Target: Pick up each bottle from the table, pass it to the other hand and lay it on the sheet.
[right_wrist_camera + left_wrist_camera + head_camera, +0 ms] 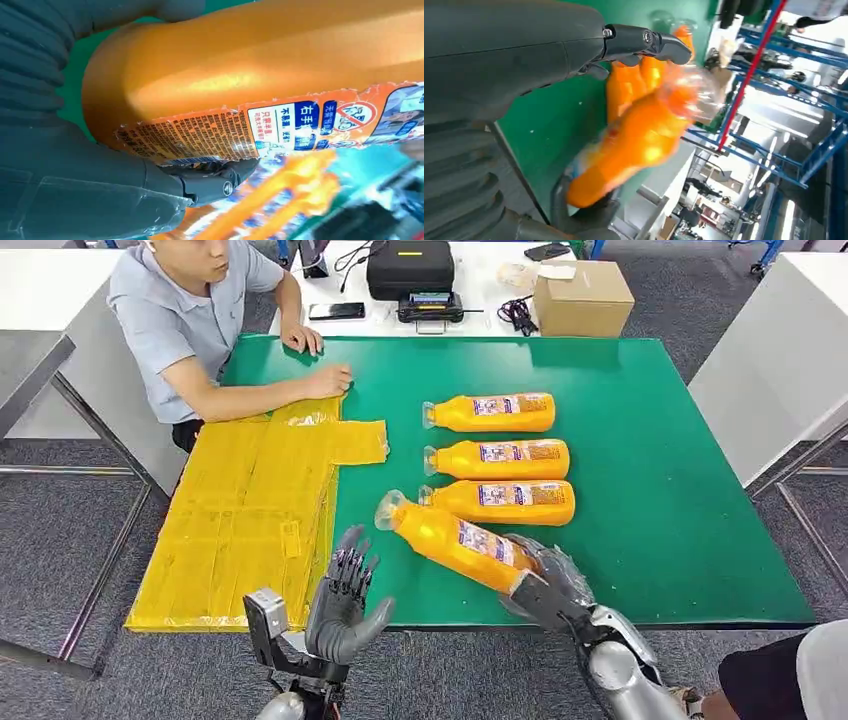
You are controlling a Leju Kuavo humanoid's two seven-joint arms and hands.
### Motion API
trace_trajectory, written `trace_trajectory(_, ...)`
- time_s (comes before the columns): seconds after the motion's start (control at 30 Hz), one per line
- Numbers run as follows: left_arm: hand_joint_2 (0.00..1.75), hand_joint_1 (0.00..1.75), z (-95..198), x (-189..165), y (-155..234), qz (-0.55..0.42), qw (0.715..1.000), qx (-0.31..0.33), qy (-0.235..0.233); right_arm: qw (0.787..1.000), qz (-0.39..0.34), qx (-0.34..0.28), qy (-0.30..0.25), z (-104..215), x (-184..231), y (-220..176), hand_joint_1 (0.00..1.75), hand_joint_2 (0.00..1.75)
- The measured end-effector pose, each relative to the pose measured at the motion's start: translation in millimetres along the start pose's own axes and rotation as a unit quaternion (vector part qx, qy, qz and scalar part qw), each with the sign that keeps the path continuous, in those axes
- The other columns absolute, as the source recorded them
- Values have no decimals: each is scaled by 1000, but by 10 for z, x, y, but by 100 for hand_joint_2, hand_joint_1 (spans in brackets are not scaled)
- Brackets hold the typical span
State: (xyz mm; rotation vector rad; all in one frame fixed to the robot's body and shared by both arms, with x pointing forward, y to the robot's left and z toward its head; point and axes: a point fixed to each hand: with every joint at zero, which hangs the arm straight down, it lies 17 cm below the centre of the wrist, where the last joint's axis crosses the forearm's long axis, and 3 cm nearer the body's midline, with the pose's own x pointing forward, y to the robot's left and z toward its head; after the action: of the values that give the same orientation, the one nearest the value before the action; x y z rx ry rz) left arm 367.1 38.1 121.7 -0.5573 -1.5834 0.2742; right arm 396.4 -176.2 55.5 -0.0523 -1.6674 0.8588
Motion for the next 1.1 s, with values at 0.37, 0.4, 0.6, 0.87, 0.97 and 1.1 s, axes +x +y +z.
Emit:
trace_trajectory(0.37, 175, 0, -53, -199, -4, 39, 998, -27, 34, 992, -89, 10, -89, -283, 658, 174, 175, 175)
trace_trajectory(0.4, 175, 0, -66, -194, -24, 43, 998, -31, 35, 991, -94, 17, -91, -292, 681, 211, 175, 175)
trace_trajectory(0.6, 175, 0, -138, -188, -102, 73, 995, -51, 46, 986, -110, 54, -114, -414, 872, 416, 175, 175)
trace_trajectory(0.87, 175, 0, -321, -22, -105, 40, 998, -50, 1, 980, -113, 105, -126, -485, 1010, 718, 175, 175)
trace_trajectory(0.97, 175, 0, -364, 7, -122, 67, 996, -55, 1, 977, -118, 119, -135, -493, 1084, 828, 175, 175)
trace_trajectory(1.1, 175, 0, -378, 21, -98, 100, 993, -60, 3, 973, -122, 134, -145, -514, 1163, 918, 175, 175)
